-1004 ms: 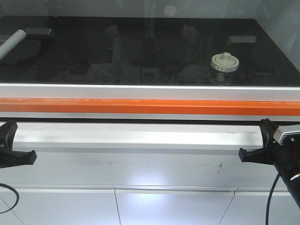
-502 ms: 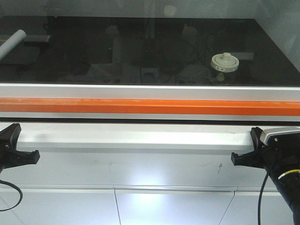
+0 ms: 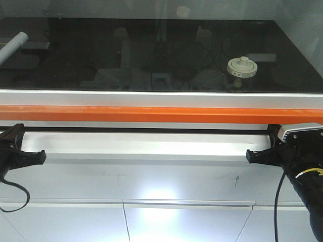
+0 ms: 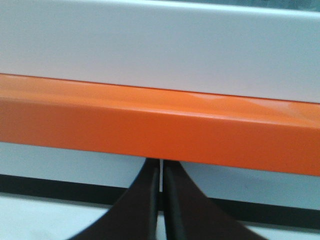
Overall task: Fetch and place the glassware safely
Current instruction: 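Hook both grippers under the orange handle bar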
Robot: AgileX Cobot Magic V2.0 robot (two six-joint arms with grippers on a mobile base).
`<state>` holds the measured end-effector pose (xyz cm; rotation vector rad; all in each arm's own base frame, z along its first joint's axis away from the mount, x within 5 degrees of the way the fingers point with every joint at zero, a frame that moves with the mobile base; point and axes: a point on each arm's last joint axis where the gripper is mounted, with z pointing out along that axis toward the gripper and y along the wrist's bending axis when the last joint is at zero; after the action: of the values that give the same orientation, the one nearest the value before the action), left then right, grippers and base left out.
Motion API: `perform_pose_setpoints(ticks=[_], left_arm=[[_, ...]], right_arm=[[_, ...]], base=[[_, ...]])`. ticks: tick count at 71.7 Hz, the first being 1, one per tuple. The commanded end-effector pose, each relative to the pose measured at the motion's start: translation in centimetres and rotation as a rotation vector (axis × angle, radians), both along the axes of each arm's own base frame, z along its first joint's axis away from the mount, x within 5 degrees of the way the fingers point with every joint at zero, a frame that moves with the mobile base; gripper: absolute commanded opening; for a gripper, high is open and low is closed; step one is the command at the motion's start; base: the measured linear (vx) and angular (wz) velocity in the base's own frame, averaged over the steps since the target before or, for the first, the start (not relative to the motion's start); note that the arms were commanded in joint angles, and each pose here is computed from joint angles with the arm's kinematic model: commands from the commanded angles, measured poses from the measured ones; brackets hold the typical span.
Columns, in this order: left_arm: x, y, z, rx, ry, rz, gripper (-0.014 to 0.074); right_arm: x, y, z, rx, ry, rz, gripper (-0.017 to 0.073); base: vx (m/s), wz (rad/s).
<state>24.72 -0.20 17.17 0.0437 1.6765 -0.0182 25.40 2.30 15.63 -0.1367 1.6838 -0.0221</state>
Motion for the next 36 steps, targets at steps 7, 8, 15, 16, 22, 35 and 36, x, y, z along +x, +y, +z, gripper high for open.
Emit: perform_pose_setpoints(ticks=[7,8,15,16,22,35,36], left_arm=[[1.0,-0.1,1.7,-0.012,-0.128,-0.004,-0.0007],[1.0,-0.1,1.7,-0.012,-0.128,-0.004,-0.0007],[1.2,-0.1,1.6,-0.011,-0.125,-0.004,-0.0007],[1.2,-0.1,1.6,-0.011,-0.127,-0.004,-0.0007],[1.3,-0.1,1.4,-0.011,-0.123,-0.004,-0.0007],[1.4,-0.1,0.9,-0.012,-0.121,-0.005,-0.0007],[1.4,-0.1,0.9,-0.012,-0.122,-0.005,-0.0007]], right_arm=[[0.4,-0.2,2.3,0.013,-0.211,-0.004,-0.0003],[0.4,-0.2,2.3,0.015,-0.212,-0.002,-0.0003],[0.5,-0.1,1.9,0.023,-0.196,-0.002,-0.0003],[0.5,-0.1,1.8,0.022,-0.196,-0.002,-0.0003],[0.6,-0.1,1.5,0.022,-0.190,-0.002,-0.0003],[1.1,-0.1,1.6,0.022,-0.197,-0.002,-0.0003],[1.1,-0.1,1.6,0.022,-0.198,-0.001,-0.0003]], base=[[0.00,0.00],[0.00,0.00],[0.00,0.00],[0.00,0.00],[0.00,0.00],[0.00,0.00],[0.00,0.00]])
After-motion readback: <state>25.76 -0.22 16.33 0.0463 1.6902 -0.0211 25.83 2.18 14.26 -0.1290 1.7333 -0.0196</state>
